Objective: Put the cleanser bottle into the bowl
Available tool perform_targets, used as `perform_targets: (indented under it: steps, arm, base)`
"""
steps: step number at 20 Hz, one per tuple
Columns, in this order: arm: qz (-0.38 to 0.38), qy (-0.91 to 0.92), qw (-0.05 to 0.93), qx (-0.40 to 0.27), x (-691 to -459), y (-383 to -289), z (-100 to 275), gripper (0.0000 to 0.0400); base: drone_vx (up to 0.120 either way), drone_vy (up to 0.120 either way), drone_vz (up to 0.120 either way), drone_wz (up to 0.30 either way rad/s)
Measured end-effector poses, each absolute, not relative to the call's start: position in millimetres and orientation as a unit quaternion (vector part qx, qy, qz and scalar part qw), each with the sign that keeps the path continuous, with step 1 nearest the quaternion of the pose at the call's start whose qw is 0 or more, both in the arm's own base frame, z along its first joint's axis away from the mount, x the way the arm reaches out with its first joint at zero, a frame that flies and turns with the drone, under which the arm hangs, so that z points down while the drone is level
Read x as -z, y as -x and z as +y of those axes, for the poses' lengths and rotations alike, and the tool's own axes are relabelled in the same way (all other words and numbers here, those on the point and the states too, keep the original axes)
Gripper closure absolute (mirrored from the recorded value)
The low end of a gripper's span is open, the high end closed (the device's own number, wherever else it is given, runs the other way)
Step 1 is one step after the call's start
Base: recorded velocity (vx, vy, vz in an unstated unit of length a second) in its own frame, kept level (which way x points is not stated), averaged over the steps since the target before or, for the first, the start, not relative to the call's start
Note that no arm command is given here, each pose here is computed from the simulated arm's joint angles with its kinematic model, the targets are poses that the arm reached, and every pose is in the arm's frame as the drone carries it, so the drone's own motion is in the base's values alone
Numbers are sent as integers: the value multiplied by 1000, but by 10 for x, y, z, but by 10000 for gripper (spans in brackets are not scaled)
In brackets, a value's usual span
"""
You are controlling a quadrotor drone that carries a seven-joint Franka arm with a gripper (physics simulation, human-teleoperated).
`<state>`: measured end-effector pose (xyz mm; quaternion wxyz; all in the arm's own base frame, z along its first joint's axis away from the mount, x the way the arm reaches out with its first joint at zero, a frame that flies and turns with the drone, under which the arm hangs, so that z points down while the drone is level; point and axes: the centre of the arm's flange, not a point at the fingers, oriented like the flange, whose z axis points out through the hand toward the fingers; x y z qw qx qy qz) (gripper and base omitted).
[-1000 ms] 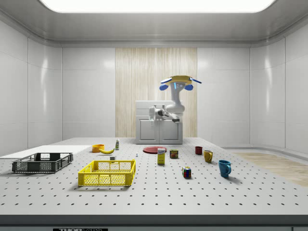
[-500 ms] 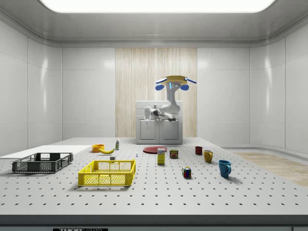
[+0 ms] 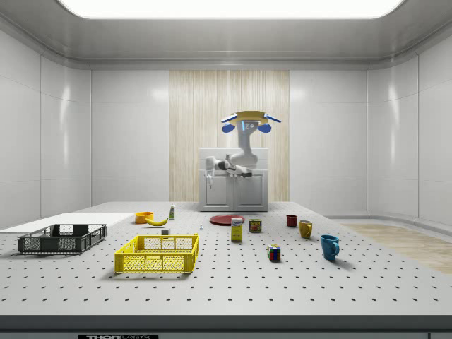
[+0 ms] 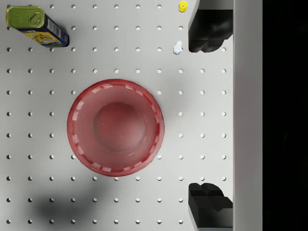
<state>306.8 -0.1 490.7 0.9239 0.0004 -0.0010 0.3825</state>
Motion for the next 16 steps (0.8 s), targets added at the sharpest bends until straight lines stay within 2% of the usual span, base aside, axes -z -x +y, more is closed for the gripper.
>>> perform_targets:
  steps: [6, 16]
  arm:
    - [-1, 0, 909, -418, -4907, -3059, 214, 0]
    - [-1, 0, 921, -390, -4907, -3066, 34, 0]
  base:
    - [120, 0, 0, 0]
    - [120, 116, 0, 0]
